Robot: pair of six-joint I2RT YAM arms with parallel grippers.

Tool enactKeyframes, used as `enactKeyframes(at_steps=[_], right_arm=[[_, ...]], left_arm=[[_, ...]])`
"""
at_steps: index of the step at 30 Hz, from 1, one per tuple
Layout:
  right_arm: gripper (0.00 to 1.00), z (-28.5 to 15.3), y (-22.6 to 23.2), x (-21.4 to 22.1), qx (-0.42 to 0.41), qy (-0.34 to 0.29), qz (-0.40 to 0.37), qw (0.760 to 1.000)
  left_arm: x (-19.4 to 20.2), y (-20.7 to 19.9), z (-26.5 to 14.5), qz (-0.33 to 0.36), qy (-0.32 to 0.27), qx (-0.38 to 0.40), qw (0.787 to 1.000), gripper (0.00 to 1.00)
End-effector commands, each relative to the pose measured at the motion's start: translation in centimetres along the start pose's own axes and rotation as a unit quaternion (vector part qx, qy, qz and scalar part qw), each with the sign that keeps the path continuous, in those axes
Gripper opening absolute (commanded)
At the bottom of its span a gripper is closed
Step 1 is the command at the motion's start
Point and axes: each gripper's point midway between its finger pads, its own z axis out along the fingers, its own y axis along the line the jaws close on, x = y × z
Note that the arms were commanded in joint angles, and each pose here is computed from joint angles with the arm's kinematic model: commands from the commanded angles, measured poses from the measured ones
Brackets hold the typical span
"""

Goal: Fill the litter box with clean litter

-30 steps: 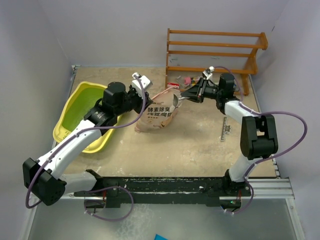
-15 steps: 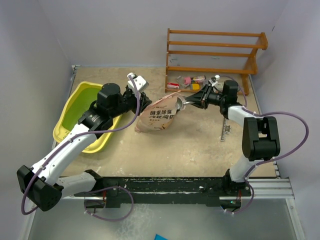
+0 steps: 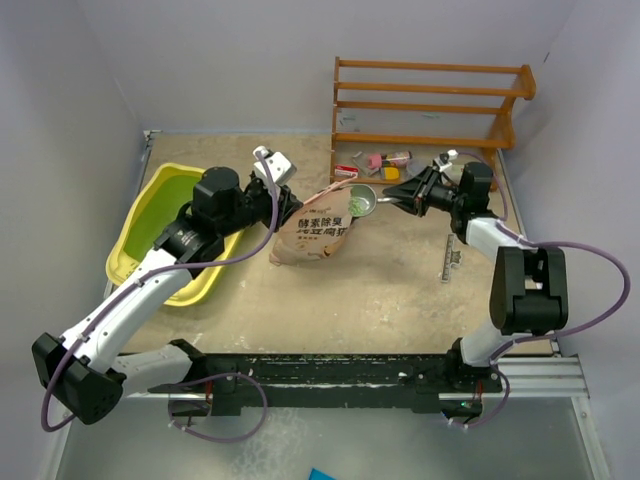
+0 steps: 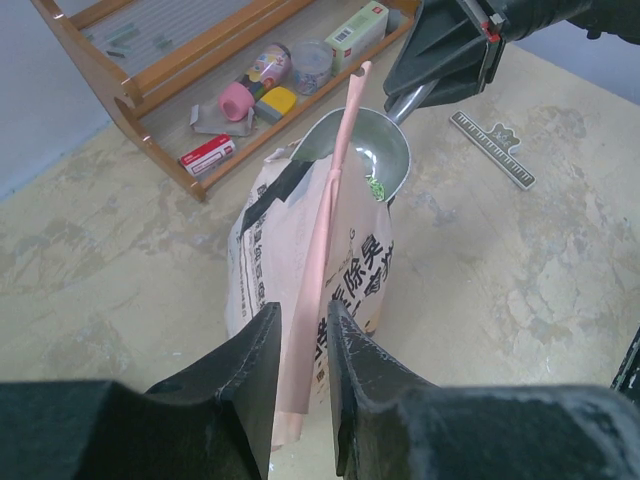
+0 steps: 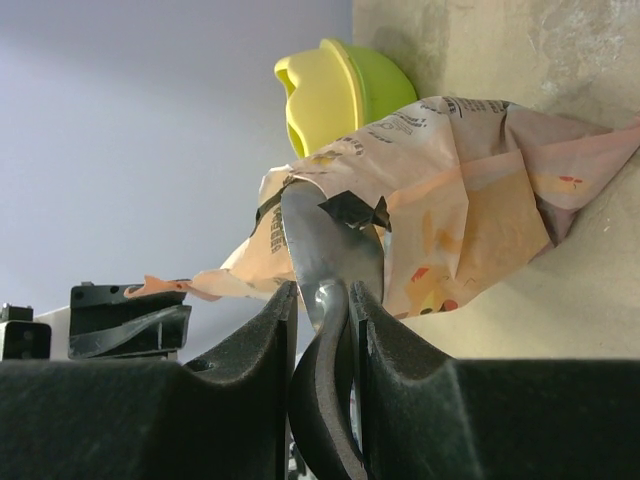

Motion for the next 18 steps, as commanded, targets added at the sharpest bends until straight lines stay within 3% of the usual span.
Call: enactKeyframes(at_steps=[1,18], right_arm=[[0.0,-1.3,3.4,-0.1,-0.037,-0.014,-0.027,0.999],[0.0,-2.3,0.9,-0.2,-0.024,-0.073,0.052,0.996]], left_arm=[[-2.6,-0.5,-1.4,0.004,-0.037,0.004,0.999,0.29],[-2.8,-0.8,-2.4,0.003,-0.044,0.005,0.999,0.29]])
